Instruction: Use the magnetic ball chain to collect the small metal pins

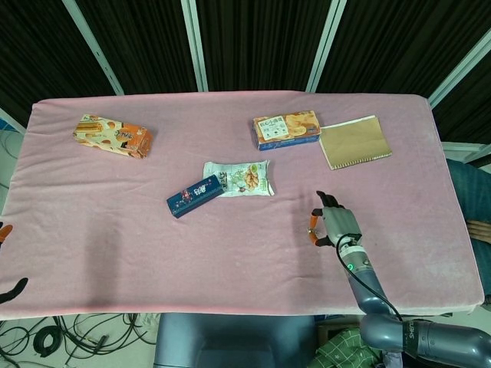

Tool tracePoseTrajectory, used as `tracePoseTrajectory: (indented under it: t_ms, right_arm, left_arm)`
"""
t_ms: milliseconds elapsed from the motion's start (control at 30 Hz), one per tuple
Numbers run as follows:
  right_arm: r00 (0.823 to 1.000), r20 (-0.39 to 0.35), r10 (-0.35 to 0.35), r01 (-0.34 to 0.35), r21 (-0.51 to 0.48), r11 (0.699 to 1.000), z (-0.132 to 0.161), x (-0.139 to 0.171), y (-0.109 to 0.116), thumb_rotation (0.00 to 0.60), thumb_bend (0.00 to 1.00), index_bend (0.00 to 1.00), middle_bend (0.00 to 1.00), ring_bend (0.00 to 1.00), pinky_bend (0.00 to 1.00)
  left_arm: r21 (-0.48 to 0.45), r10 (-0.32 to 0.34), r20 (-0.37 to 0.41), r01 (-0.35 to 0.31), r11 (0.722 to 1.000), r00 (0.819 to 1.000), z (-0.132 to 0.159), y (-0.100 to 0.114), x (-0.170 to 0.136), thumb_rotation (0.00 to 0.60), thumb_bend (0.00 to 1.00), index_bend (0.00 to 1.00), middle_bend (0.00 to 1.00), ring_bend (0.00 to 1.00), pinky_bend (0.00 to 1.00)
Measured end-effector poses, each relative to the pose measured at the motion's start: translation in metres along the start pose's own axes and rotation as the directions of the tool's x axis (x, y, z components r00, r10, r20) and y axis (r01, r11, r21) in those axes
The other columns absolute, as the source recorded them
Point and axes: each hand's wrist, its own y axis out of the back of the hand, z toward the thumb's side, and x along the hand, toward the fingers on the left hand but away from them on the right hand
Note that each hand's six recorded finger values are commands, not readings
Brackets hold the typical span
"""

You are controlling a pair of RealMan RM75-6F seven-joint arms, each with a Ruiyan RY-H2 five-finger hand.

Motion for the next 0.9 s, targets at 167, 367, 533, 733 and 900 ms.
tracePoseTrajectory:
  t_ms: [167, 367, 533, 733, 900]
  right_arm:
    - [1.0, -0.007, 0.008, -0.008, 0.02, 1.0, 0.002, 0.0, -0.005, 0.6, 0.39, 0.6, 0.0, 0.02, 0.2]
    - [1.0, -0.019, 0.016, -0.015, 0.02, 1.0, 0.005, 0.0, -0.009, 0.6, 0.39, 0.6, 0.0, 0.02, 0.2]
    - [0.999, -0.027, 0.031, -0.031, 0.021, 0.999, 0.009, 0.002, -0.014, 0.6, 0.38, 0.59, 0.0, 0.02, 0.2]
    - [0.998, -0.041, 0.052, -0.051, 0.015, 0.999, 0.016, 0.002, -0.022, 0.6, 0.35, 0.28, 0.0, 0.01, 0.2]
    - [0.993, -0.067, 0.092, -0.091, 0.02, 0.996, 0.023, 0.005, -0.03, 0.6, 0.27, 0.0, 0.0, 0.01, 0.2]
  left_arm:
    - [-0.001, 0.001, 0.0, -0.001, 1.0, 1.0, 0.0, 0.0, 0.0, 0.6, 0.22, 0.07, 0.01, 0.0, 0.0]
    - [0.001, -0.001, 0.0, 0.001, 1.0, 1.0, 0.0, 0.0, 0.0, 0.6, 0.22, 0.07, 0.01, 0.0, 0.0]
    - [0.001, -0.003, -0.001, 0.003, 1.0, 1.0, 0.0, -0.001, 0.001, 0.6, 0.22, 0.07, 0.01, 0.0, 0.0]
    - [0.0, -0.001, -0.002, 0.001, 1.0, 1.0, 0.0, 0.0, 0.0, 0.6, 0.22, 0.07, 0.01, 0.0, 0.0]
    - [-0.001, 0.0, -0.003, 0.0, 1.0, 1.0, -0.001, 0.001, 0.001, 0.6, 0.22, 0.07, 0.01, 0.0, 0.0]
